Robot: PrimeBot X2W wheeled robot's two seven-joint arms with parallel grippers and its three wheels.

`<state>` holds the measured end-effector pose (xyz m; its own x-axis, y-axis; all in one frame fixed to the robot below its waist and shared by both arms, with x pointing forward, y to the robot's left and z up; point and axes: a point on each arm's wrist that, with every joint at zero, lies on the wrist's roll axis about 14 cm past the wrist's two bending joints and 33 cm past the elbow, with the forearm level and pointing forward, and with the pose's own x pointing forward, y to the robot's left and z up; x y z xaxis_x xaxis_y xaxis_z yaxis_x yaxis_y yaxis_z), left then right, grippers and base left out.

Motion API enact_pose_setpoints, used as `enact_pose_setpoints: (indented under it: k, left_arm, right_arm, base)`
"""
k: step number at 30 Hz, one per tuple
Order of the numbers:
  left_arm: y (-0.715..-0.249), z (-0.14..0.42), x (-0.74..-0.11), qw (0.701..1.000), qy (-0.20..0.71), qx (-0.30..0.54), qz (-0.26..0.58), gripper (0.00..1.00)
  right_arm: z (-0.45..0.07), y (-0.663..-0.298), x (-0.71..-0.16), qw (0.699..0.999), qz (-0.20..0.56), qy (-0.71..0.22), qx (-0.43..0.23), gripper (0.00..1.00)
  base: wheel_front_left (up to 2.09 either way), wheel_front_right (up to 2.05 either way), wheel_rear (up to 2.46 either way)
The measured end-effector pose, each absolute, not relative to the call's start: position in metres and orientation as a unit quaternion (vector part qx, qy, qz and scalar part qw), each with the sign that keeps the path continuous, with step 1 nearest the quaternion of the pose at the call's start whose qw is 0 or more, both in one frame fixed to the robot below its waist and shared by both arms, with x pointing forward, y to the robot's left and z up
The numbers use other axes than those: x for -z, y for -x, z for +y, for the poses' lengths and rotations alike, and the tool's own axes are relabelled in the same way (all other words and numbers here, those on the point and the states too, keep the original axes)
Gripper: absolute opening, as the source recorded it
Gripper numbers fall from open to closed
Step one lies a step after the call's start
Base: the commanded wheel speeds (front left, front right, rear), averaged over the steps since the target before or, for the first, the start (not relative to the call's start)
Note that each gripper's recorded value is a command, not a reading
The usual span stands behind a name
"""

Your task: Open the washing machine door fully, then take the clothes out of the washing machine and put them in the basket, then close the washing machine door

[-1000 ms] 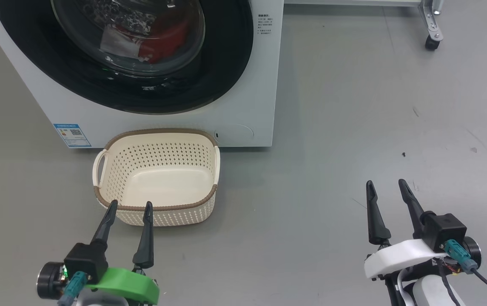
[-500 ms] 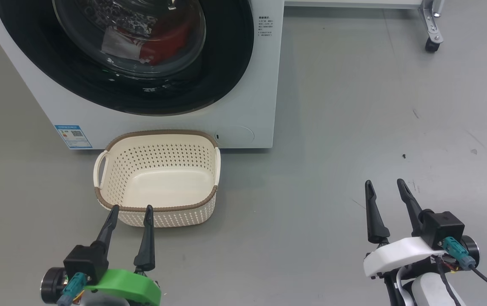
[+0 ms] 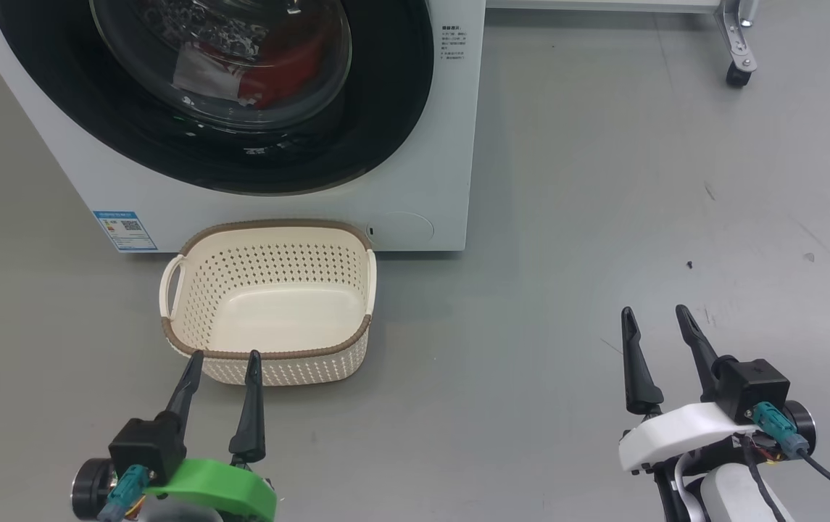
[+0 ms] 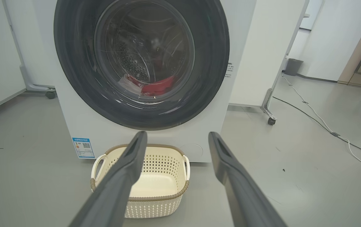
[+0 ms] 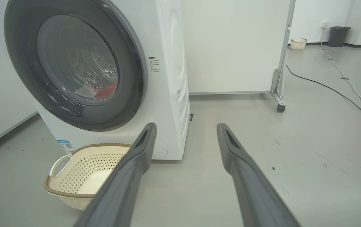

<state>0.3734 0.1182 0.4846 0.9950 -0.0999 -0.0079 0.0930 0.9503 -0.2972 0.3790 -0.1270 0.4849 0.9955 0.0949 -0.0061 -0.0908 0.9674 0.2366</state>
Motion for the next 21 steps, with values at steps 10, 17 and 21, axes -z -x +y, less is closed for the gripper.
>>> enact_pose_setpoints:
  k: [10, 17, 21]
  left_arm:
    - [-0.3735, 0.1186, -0.4825, 0.986, 0.16, 0.045, 0.016, 1.0]
    - [-0.3736, 0.1188, -0.48, 0.986, 0.161, 0.044, 0.019, 1.0]
    - [-0.3741, 0.1172, -0.4766, 0.985, 0.164, 0.045, 0.025, 1.0]
  right_arm:
    - [-0.126, -0.3823, -0.485, 0.992, 0.009, -0.118, -0.048, 1.0]
    - [-0.1253, -0.3835, -0.481, 0.992, 0.015, -0.118, -0.048, 0.82]
    - [-0.1275, -0.3868, -0.4773, 0.99, 0.02, -0.131, -0.042, 0.0]
  base:
    - [0.0, 0.0, 0.0]
    - [0.0, 0.0, 0.0]
    - [0.0, 0.0, 0.0]
